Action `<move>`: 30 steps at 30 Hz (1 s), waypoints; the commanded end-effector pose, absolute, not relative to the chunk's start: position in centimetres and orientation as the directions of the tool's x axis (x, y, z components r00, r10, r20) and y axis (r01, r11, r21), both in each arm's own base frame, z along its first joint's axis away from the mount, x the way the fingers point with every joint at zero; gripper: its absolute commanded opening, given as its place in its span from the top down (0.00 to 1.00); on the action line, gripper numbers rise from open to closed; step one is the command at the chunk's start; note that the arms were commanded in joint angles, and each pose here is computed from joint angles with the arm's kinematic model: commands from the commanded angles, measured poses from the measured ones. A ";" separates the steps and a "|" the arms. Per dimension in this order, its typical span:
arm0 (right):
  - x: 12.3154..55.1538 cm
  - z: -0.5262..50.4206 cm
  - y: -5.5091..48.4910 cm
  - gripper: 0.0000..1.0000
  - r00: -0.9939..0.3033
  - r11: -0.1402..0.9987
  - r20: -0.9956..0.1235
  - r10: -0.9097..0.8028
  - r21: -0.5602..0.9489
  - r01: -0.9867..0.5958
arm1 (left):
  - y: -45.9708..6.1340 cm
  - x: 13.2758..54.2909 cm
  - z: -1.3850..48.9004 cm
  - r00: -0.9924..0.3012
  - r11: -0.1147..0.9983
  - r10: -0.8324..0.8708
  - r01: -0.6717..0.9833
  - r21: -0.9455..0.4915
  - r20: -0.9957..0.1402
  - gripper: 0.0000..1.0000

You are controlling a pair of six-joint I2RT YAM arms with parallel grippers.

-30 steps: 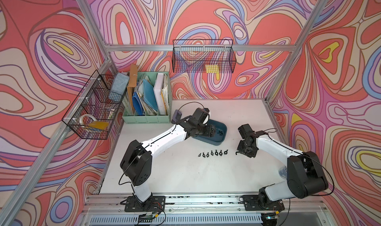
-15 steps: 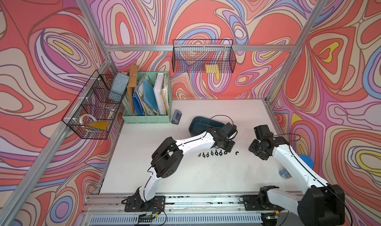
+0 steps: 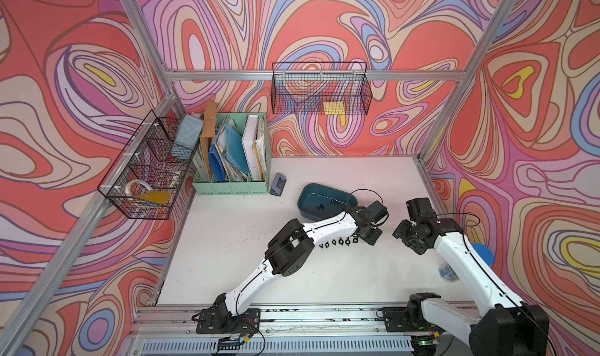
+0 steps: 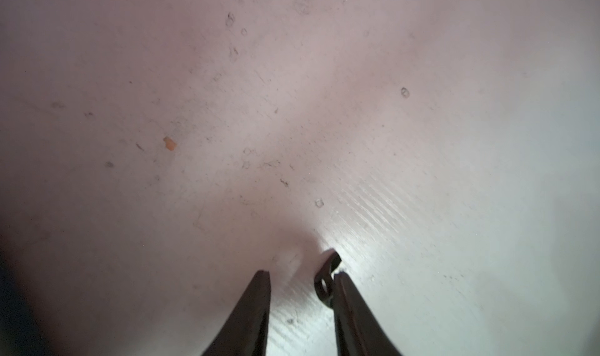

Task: Take out the wing nut from the storage box
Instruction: Pick up the wing nut from the center of the board.

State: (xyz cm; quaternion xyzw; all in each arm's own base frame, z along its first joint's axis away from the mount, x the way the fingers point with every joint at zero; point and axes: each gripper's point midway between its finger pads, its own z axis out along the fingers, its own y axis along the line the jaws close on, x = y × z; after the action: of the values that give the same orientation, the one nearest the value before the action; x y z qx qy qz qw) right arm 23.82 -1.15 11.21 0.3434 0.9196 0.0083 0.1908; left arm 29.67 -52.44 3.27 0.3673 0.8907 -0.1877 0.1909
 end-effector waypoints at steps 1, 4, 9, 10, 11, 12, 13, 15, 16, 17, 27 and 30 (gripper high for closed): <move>23.0 10.8 -1.4 0.36 -0.701 0.767 -0.334 0.630 0.131 0.628 | -52.3 29.2 2.4 -0.638 0.640 0.624 0.748 -0.172 -0.452 0.62; 23.1 10.8 -1.4 0.36 -0.701 0.766 -0.331 0.632 0.132 0.629 | -52.2 29.0 2.0 -0.635 0.635 0.635 0.753 -0.170 -0.441 0.62; 23.0 10.6 -1.4 0.36 -0.699 0.762 -0.325 0.636 0.128 0.634 | -51.9 28.7 1.3 -0.634 0.630 0.650 0.758 -0.170 -0.419 0.63; 23.0 10.6 -1.4 0.36 -0.699 0.762 -0.324 0.637 0.128 0.635 | -51.8 28.6 1.2 -0.635 0.631 0.653 0.757 -0.167 -0.413 0.64; 23.0 10.6 -1.4 0.36 -0.699 0.762 -0.324 0.638 0.131 0.635 | -51.8 28.5 1.2 -0.635 0.630 0.654 0.758 -0.168 -0.411 0.65; 23.0 10.5 -1.4 0.36 -0.698 0.761 -0.325 0.638 0.129 0.636 | -51.7 28.4 1.1 -0.635 0.629 0.656 0.759 -0.170 -0.408 0.66; 23.0 10.5 -1.5 0.36 -0.698 0.760 -0.324 0.639 0.128 0.637 | -51.7 28.4 1.1 -0.635 0.628 0.656 0.759 -0.172 -0.408 0.67; 23.0 10.5 -1.5 0.36 -0.697 0.759 -0.323 0.640 0.127 0.638 | -51.6 28.2 1.1 -0.633 0.625 0.659 0.761 -0.173 -0.405 0.68; 23.0 10.5 -1.5 0.36 -0.698 0.759 -0.321 0.640 0.126 0.638 | -51.5 28.2 1.2 -0.634 0.625 0.659 0.761 -0.173 -0.405 0.70; 23.1 10.4 -1.5 0.36 -0.698 0.760 -0.322 0.640 0.126 0.638 | -51.5 28.1 1.3 -0.633 0.624 0.660 0.762 -0.175 -0.404 0.73; 23.3 10.3 -1.4 0.35 -0.701 0.761 -0.317 0.638 0.125 0.636 | -51.2 27.5 1.5 -0.638 0.623 0.661 0.760 -0.185 -0.397 0.81; 23.4 10.4 -1.4 0.35 -0.701 0.762 -0.320 0.637 0.127 0.635 | -51.0 27.2 1.3 -0.640 0.622 0.664 0.759 -0.189 -0.387 0.82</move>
State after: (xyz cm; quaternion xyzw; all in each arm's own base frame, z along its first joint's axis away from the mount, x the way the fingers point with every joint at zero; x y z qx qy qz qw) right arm 23.56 -1.28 10.70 0.3450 0.9211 0.0059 0.1804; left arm 28.91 -52.25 2.50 0.3896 0.8855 -0.1827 0.1754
